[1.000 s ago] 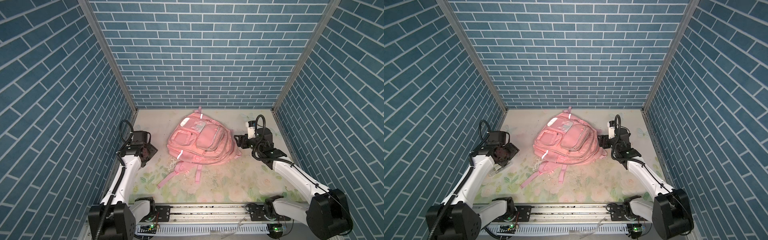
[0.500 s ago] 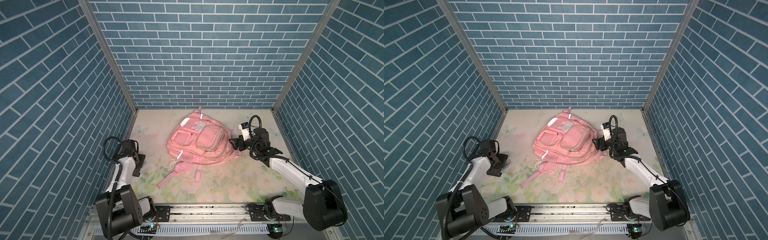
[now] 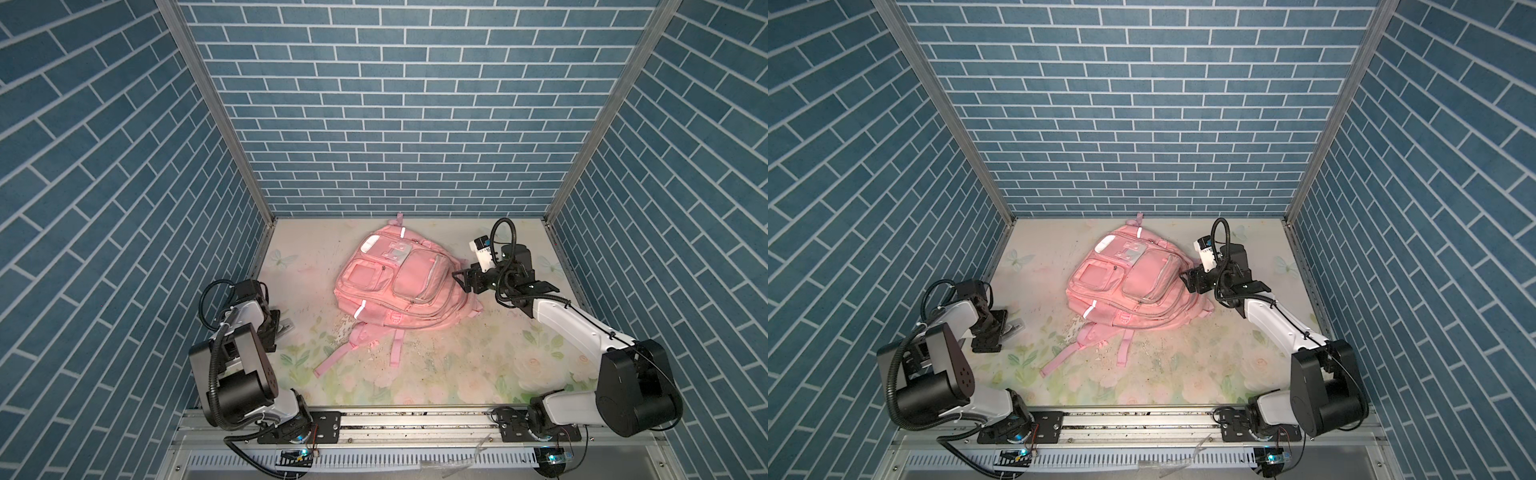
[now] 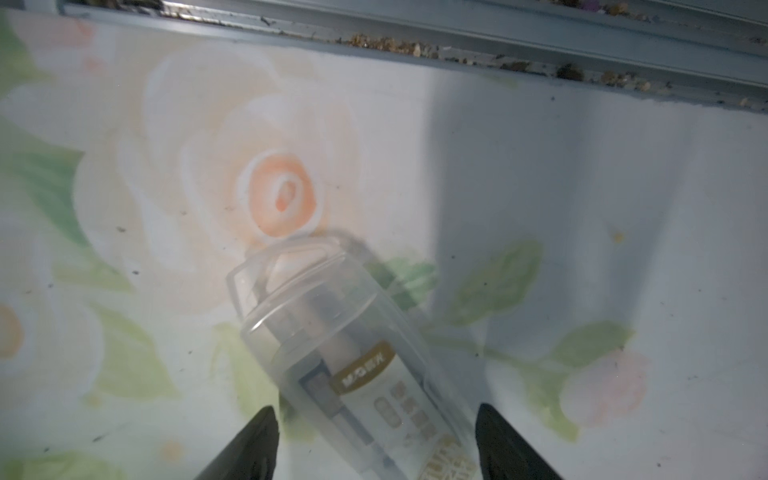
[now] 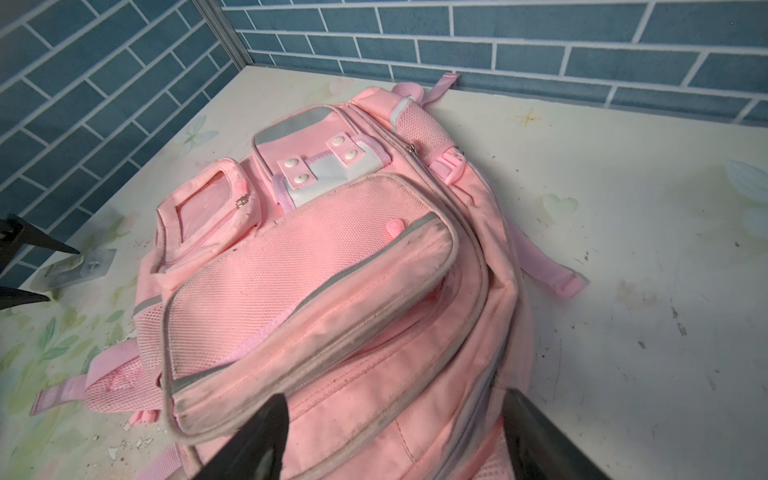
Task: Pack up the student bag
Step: 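Lower the left gripper over the clear gold-labelled case near the robot, then close the left gripper on the clear case while the right moves over the bag top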
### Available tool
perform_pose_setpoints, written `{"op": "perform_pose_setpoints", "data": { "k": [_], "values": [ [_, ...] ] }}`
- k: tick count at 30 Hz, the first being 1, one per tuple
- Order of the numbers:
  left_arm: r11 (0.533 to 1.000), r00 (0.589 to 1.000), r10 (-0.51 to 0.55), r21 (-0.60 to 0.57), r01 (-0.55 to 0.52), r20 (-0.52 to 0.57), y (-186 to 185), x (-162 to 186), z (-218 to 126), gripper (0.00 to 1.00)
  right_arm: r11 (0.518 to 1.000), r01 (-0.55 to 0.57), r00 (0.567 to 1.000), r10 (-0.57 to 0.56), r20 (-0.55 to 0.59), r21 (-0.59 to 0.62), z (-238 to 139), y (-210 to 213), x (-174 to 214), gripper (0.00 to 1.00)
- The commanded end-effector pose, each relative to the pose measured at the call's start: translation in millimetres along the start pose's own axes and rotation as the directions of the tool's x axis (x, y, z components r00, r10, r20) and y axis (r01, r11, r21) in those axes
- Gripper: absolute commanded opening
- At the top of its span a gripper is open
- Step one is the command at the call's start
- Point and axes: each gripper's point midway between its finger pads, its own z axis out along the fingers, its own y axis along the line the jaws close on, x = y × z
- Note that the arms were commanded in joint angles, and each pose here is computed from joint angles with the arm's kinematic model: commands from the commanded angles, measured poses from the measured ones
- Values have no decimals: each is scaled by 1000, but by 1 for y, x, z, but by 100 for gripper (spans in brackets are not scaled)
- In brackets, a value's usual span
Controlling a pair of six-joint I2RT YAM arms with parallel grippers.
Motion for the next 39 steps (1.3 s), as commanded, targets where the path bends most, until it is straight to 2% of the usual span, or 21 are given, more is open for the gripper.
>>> {"op": "perform_pose_setpoints", "data": {
  "k": [1,5,11,17,21,27,31,35,37,39],
  "values": [
    [1000,1000,30,-4,-30,-3,-6,-5,9,75,998,44,999,-45,-19,-36,-1,7,-4,81],
    [995,994,102,-17,-103,-44,-4,3,24,74,997,49,999,-49,-9,-53,-4,14,-14,80],
    [979,972,202,29,-200,-117,-1,22,34,67,992,108,994,-109,-22,-60,-2,35,-28,77],
    [966,957,252,90,-240,-146,5,35,34,60,989,110,993,-113,-25,-99,-1,57,-32,68],
    [954,945,283,148,-260,-165,0,43,26,58,986,106,994,-109,-19,-131,-1,72,-38,65],
    [906,929,349,296,-301,-125,-22,48,-9,54,973,64,997,-72,-27,-222,7,101,-44,63],
    [862,929,357,416,-288,-96,-38,58,-46,54,953,41,998,-52,-27,-299,14,128,-50,62],
    [775,920,390,556,-300,-46,-64,74,-94,52,912,14,999,-30,-31,-409,26,164,-55,61],
    [747,911,413,578,-330,-13,-70,77,-112,52,896,17,998,-41,-44,-445,36,183,-57,61],
    [769,913,407,542,-338,-8,-62,72,-114,59,887,25,995,-65,-72,-461,47,201,-55,61]
  ]
}}
